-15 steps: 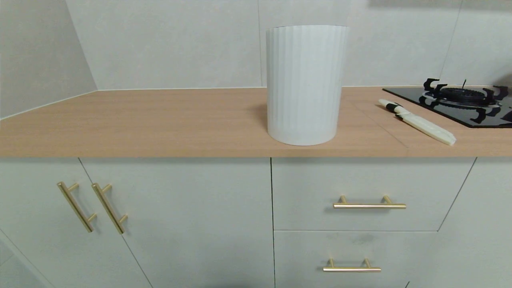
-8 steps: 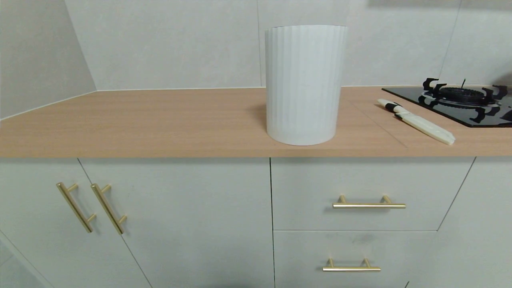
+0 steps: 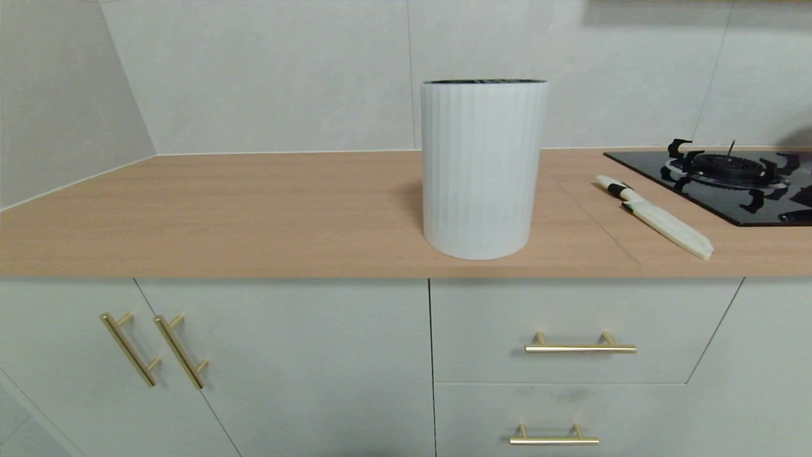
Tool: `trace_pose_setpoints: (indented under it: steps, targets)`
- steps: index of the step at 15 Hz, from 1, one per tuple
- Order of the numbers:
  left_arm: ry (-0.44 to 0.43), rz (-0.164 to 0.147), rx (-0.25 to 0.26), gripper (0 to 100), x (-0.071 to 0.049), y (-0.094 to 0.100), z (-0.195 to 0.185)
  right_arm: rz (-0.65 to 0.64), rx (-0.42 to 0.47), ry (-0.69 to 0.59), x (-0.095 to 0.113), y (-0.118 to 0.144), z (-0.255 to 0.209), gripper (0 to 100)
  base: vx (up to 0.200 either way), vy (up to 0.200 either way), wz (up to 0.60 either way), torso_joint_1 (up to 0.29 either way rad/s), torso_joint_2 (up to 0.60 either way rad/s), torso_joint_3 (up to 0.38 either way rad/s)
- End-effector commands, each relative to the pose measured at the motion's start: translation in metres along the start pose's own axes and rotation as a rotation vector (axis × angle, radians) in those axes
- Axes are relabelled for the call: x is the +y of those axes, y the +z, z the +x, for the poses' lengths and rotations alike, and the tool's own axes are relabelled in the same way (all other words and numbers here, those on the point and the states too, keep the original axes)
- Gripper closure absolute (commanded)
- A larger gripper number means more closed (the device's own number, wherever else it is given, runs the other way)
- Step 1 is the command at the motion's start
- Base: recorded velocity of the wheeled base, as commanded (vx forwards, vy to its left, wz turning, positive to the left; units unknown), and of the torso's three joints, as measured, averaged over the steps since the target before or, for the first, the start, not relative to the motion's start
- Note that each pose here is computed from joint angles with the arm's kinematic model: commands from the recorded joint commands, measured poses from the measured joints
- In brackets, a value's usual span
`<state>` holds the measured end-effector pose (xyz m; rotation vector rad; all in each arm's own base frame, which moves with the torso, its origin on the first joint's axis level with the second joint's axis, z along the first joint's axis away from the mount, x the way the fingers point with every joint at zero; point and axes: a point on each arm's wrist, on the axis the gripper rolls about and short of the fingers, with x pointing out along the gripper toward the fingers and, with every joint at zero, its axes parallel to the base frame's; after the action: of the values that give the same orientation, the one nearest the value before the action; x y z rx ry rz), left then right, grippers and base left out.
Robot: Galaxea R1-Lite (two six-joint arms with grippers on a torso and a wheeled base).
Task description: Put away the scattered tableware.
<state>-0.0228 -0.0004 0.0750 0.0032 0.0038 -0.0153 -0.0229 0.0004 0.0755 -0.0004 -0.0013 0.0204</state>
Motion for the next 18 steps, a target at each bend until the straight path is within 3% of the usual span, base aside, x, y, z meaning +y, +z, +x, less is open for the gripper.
trace_pose_setpoints:
  steps: [1, 18]
  targets:
    - [0.000, 0.000, 0.001, 0, 0.0000, 0.0000, 0.0000, -0.001, 0.001, 0.001, 0.0000, 0.0000, 0.0001, 0, 0.000, 0.000, 0.00, 0.163, -0.53, -0.295]
    - [0.000, 0.000, 0.001, 0, 0.0000, 0.0000, 0.0000, 0.000, 0.001, 0.001, 0.0000, 0.0000, 0.0001, 0, 0.000, 0.000, 0.00, 0.200, -0.49, -0.283]
